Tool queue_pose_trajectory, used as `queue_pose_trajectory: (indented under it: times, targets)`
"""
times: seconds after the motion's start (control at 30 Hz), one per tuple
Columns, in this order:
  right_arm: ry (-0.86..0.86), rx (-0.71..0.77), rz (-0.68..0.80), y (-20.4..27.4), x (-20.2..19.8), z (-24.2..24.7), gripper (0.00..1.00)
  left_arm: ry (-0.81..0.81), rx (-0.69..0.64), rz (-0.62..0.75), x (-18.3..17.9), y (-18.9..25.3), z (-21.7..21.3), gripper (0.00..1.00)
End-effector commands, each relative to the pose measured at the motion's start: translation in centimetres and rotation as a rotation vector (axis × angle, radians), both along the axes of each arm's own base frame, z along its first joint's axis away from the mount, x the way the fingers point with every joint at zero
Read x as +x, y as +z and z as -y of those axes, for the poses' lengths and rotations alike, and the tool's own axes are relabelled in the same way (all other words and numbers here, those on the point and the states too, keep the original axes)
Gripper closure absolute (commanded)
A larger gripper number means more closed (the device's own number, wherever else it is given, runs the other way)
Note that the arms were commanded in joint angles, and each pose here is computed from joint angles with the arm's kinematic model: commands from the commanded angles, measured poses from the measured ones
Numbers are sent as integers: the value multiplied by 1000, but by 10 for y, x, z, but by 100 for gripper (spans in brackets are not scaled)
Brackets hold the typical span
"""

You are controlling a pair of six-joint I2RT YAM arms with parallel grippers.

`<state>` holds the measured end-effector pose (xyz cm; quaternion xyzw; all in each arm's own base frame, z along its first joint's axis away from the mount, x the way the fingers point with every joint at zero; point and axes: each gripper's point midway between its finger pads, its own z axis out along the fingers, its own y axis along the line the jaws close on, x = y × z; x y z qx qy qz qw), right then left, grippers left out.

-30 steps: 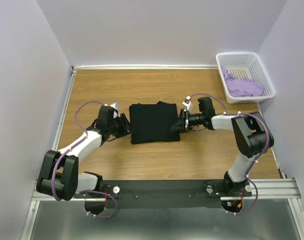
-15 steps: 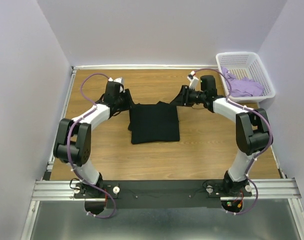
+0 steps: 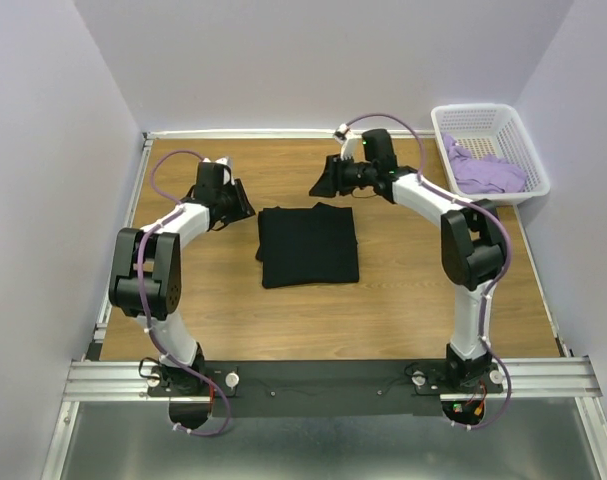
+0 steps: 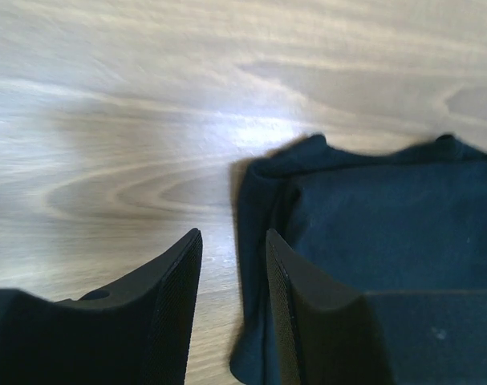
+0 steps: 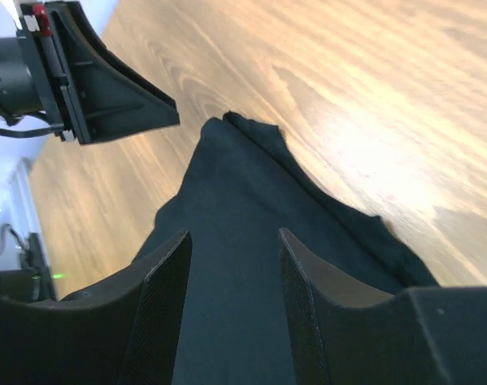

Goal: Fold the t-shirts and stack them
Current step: Fold the tshirt

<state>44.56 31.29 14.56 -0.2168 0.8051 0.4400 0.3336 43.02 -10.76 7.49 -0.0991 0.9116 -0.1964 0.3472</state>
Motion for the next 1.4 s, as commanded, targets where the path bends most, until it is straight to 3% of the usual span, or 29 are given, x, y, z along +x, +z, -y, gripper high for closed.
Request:
queue_pose_trajectory:
  times: [0.0, 0.17, 0.53, 0.9, 1.1, 1.23, 1.33, 1.37]
  targets:
    - [-5, -114, -32, -40, -3, -10, 45, -89, -31, -45, -9, -11, 15, 54]
    - [-26, -153, -72, -60, -14, -3, 46, -172, -57, 46, -7, 3, 29, 50]
    - [-30, -182, -85, -71, -24, 4, 46, -257, -91, 58, 11, -2, 49, 49]
    - [-149, -233, -51, -73, 4, 48, 46, -283, -103, 30, 12, -20, 55, 50]
    - [-192, -255, -73, -85, 11, 71, 46, -300, -118, 18, 10, -24, 59, 57]
    - [-224, -297, -75, -98, 13, 82, 46, -311, -116, 17, 8, -25, 61, 69]
    - [-221, -305, -94, -107, 11, 84, 47, -317, -122, 13, 7, -26, 63, 71]
    - [-217, -301, -98, -108, 11, 84, 48, -320, -122, 11, 7, -28, 63, 78]
